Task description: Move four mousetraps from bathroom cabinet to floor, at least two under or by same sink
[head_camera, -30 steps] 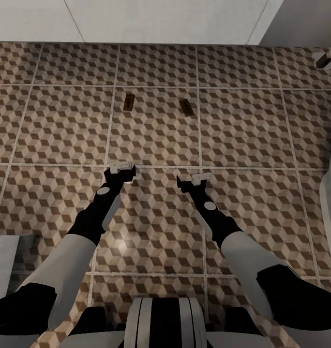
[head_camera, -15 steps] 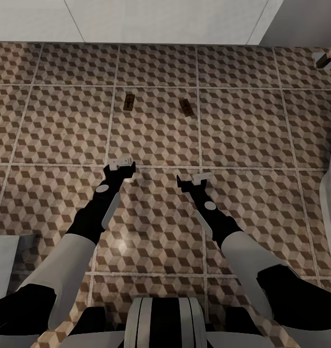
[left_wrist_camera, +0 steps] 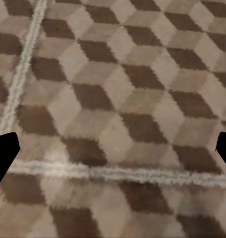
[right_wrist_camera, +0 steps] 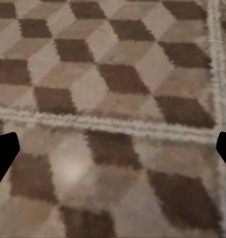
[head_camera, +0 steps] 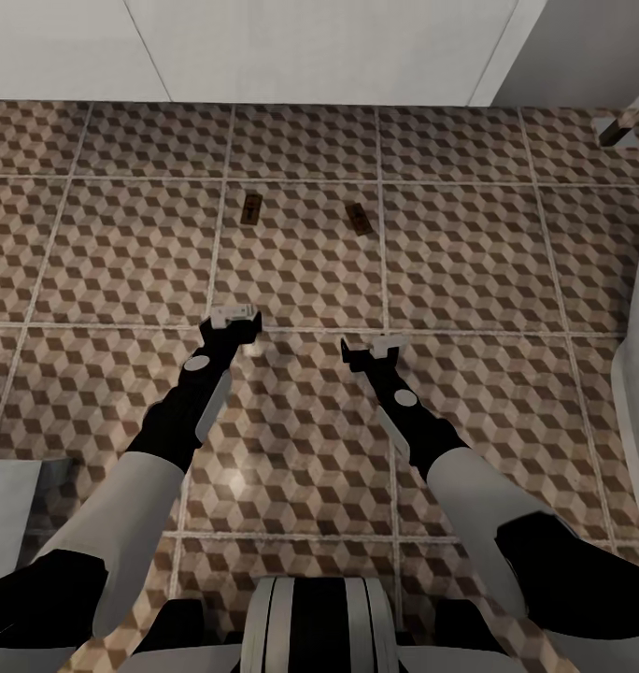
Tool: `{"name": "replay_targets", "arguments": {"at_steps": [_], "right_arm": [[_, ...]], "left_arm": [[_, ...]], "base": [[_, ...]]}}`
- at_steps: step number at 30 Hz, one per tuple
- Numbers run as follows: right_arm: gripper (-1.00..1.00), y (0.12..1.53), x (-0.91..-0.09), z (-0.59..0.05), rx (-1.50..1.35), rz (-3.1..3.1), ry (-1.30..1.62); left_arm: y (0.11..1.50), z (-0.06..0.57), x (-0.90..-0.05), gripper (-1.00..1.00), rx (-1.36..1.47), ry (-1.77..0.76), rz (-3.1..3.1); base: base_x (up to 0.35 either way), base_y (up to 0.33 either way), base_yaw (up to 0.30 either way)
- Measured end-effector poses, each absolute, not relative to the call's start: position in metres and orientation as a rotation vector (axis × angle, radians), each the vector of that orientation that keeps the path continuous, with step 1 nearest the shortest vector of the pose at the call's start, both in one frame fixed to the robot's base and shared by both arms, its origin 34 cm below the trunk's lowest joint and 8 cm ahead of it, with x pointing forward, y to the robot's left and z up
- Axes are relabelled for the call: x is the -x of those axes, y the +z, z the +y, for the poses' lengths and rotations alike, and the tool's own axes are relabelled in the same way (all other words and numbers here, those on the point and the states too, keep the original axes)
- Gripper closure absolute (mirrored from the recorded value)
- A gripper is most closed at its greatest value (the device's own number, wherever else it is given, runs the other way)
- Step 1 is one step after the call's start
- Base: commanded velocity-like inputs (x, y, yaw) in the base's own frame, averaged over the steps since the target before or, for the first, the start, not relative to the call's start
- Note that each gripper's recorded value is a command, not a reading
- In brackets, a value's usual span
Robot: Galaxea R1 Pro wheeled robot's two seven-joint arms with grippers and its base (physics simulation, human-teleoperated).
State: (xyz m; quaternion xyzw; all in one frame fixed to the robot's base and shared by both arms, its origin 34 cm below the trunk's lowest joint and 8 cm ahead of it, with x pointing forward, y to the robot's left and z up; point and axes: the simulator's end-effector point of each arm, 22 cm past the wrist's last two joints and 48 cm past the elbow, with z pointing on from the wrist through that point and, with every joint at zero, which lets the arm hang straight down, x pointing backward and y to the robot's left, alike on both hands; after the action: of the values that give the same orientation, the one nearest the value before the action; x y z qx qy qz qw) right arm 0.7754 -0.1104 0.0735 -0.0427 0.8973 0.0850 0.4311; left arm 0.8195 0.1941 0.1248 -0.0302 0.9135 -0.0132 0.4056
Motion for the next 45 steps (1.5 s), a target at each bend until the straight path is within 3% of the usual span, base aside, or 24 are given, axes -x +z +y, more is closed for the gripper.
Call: {"name": "replay_targets", "arguments": {"at_steps": [45], "right_arm": [[-1.0,0.208,-0.836,-0.114,0.121,2.06,0.187]], "left_arm": [[0.259,0.194,-0.863,-1.0,0.068,-0.036,2.147]], "base": [[0.0,0.0,0.0]]}}
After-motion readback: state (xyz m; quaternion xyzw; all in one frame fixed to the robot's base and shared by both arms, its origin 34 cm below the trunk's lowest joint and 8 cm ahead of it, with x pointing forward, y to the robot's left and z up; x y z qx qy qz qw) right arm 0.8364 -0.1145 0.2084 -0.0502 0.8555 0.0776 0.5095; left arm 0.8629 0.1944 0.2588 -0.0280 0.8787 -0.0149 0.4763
